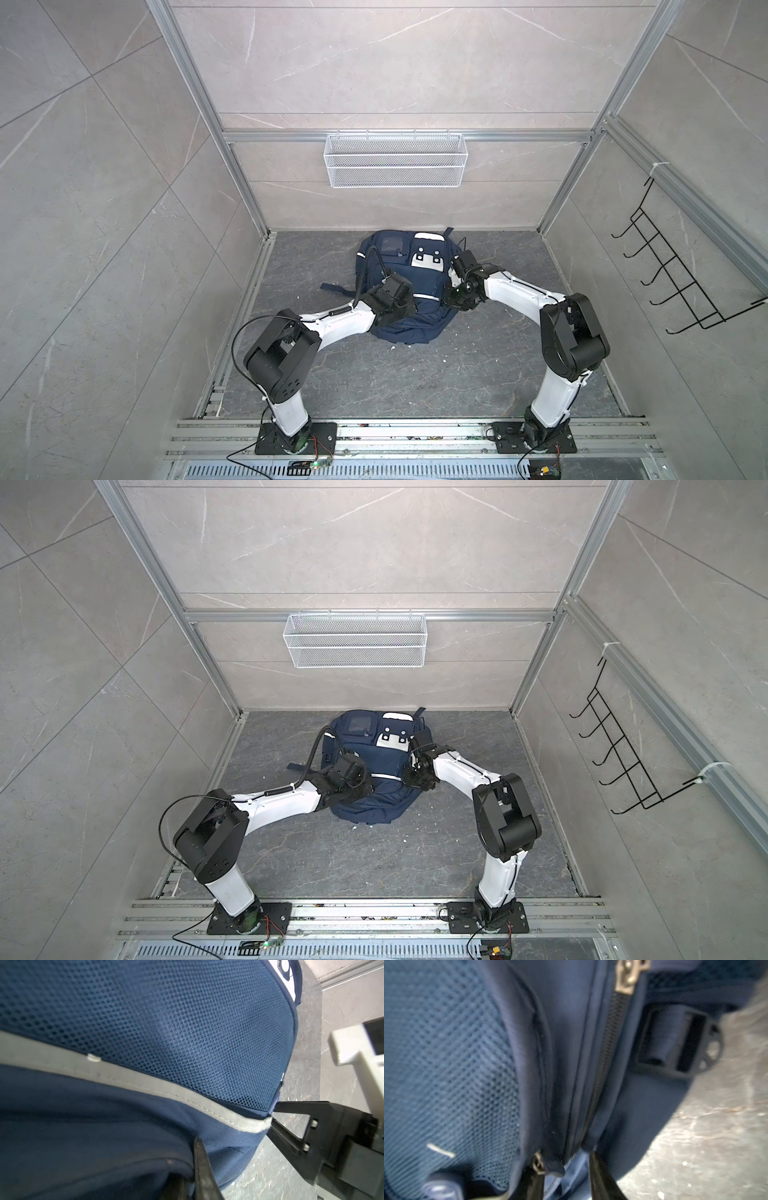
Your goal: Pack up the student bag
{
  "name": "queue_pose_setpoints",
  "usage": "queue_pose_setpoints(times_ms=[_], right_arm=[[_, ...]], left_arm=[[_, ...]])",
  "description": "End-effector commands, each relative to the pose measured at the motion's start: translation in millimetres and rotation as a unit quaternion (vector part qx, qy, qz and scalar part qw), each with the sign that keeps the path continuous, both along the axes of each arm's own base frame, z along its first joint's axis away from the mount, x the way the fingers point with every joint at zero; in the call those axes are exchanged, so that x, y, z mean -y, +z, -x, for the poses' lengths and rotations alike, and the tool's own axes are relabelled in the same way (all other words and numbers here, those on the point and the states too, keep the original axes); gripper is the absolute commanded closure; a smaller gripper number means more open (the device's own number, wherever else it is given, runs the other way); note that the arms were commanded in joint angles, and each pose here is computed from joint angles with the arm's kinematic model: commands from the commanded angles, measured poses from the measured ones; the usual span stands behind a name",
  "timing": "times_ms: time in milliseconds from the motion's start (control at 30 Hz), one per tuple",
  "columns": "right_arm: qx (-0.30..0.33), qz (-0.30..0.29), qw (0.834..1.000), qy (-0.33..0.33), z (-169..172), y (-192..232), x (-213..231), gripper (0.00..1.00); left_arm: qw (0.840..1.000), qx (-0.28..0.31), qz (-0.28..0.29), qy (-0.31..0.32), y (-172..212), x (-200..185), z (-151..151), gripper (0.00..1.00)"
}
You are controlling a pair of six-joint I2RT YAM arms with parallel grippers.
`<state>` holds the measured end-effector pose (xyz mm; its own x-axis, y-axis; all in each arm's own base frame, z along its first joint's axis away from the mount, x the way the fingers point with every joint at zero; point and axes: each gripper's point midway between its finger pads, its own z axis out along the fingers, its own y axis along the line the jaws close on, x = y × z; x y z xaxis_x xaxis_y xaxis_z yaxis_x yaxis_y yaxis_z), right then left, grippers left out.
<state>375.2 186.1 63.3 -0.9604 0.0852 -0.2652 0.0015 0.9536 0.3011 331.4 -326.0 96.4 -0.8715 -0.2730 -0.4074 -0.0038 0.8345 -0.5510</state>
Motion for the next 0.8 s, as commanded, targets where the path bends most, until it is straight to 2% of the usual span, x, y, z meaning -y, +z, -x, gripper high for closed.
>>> queue_pose_setpoints(times_ms=[0, 133, 300, 400, 500, 533, 600, 633, 767], right_arm=[[0.057, -0.018, 0.998, -0.005, -21, 25, -8, 0.61], [0.067, 0.001, 0.998, -0.009, -7, 29, 5, 0.59], [0.075, 0.036, 0.996, -0.037, 3, 32, 27, 0.55], [0.102, 0.049, 0.991, -0.069, 9, 45, 45, 0.51], [0.123, 0.078, 0.985, -0.088, 14, 60, 64, 0.44], [0.129, 0.089, 0.983, -0.093, 16, 63, 71, 0.4], [0.134, 0.101, 0.98, -0.104, 19, 66, 85, 0.32], [0.136, 0.102, 0.979, -0.109, 20, 67, 92, 0.28], [0.148, 0.113, 0.974, -0.128, 25, 73, 114, 0.13]], left_arm=[[0.997, -0.025, -0.011, -0.078, -7, 18, 26, 0.99], [0.996, -0.028, -0.002, -0.08, -11, 21, 24, 0.99], [0.994, -0.038, 0.037, -0.1, -17, 58, 20, 0.99], [0.99, -0.039, 0.054, -0.123, -13, 88, 16, 0.97], [0.99, -0.034, 0.06, -0.127, -5, 100, 9, 0.95], [0.99, -0.027, 0.058, -0.125, 0, 100, 9, 0.87], [0.991, -0.009, 0.041, -0.125, 10, 94, 9, 0.65], [0.992, -0.004, 0.032, -0.122, 15, 88, 10, 0.58], [0.992, 0.025, 0.015, -0.119, 42, 66, 19, 0.41]])
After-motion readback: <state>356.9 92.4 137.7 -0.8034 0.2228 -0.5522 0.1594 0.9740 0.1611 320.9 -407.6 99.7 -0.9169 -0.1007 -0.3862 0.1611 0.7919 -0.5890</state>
